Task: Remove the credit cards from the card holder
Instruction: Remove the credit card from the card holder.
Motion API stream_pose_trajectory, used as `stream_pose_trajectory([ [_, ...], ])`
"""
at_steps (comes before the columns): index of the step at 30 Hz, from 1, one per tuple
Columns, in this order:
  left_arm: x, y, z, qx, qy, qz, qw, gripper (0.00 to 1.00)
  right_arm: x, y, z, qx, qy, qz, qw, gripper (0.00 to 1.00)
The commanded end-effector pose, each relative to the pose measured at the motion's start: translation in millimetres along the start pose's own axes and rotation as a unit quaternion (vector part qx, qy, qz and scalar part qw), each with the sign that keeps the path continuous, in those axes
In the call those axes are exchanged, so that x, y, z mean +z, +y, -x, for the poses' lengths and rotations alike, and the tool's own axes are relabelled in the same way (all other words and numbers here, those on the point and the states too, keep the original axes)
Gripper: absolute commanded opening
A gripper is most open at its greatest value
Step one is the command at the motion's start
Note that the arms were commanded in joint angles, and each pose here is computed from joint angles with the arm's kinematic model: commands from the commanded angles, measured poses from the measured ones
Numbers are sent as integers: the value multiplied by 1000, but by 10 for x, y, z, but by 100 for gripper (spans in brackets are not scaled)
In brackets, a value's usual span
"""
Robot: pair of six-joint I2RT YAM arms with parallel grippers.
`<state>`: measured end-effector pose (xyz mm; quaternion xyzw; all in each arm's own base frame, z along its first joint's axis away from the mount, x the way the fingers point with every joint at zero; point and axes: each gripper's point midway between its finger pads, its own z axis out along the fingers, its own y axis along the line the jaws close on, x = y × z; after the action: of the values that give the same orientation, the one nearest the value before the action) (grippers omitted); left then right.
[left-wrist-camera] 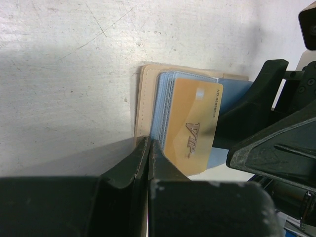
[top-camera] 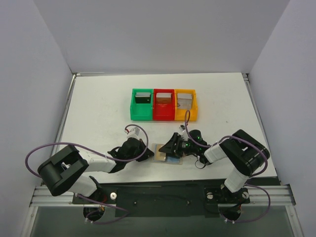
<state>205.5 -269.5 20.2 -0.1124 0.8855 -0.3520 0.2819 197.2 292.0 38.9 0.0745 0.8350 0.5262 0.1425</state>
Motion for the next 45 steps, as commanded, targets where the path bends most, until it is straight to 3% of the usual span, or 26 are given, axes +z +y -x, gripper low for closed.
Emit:
stream_pose_trajectory([
  [1,8,136,-188,17,29,29,999,0,60,218,102,-23,-10,39,999,47],
  [22,52,30,-299,26,41,19,999,0,115,293,95,-19,-3,61,998,46],
  [45,11,378,-297,18,31,88,995,0,-47,303,63,-26,-4,66,997,46],
])
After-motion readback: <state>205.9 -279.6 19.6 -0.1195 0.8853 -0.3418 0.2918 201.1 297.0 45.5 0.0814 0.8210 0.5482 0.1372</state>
